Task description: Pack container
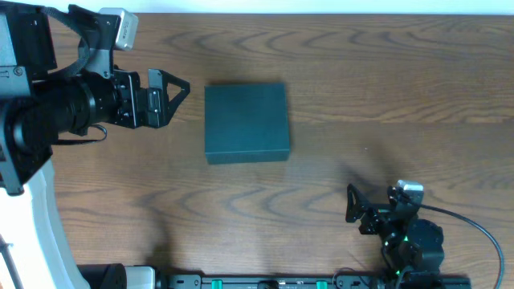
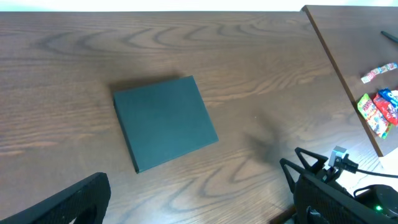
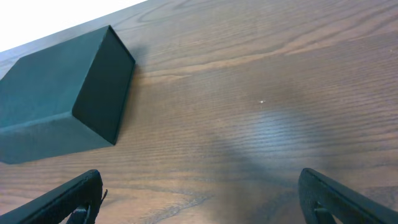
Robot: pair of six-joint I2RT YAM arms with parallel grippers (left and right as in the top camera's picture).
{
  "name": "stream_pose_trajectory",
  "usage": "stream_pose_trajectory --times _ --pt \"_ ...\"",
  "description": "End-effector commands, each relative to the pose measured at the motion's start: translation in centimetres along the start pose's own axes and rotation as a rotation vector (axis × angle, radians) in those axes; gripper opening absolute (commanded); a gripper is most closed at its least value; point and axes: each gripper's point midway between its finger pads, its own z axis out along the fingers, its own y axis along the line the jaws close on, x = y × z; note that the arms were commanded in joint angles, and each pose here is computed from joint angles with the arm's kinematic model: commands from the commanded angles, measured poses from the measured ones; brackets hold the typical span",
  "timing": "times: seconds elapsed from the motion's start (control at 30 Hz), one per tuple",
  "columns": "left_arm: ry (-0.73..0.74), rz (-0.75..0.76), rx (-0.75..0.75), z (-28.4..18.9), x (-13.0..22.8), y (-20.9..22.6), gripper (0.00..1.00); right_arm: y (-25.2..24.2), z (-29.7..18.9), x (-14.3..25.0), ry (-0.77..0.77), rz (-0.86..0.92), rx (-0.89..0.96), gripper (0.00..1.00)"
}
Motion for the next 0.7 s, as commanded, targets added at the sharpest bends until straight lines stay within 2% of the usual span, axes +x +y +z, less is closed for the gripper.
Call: stream_pose_trajectory --times 0.0,0.13,0.23,0.37,0.53,0.67 --pt "0.007 -0.002 -0.002 -0.3 0.3 -0.2 0.95 -0.2 0.0 -0.1 -0.008 -0.005 0.011 0.99" --pt "0.001 0.009 -0.020 -0.3 0.2 0.1 0.95 -0.2 0.0 0.0 -0.007 -0.005 0.011 0.99" --pt "-0.034 0.031 -0.137 -1.0 -0.3 1.8 0.95 -0.2 0.0 0.0 -0.007 -0.005 0.011 0.99" --pt "-0.091 0.056 -0.212 -1.4 -0.6 2.9 0.95 -0.2 0.0 0.0 -0.007 -0.005 0.011 0.99" --pt "-0.165 0.026 -0.312 -0.7 0.7 5.2 0.95 -0.2 0.0 0.0 -0.007 -0.005 0.011 0.99" --pt "-0.236 -0.013 -0.387 0.5 3.5 7.5 0.95 -0.2 0.0 -0.1 -0.008 -0.005 0.011 0.99"
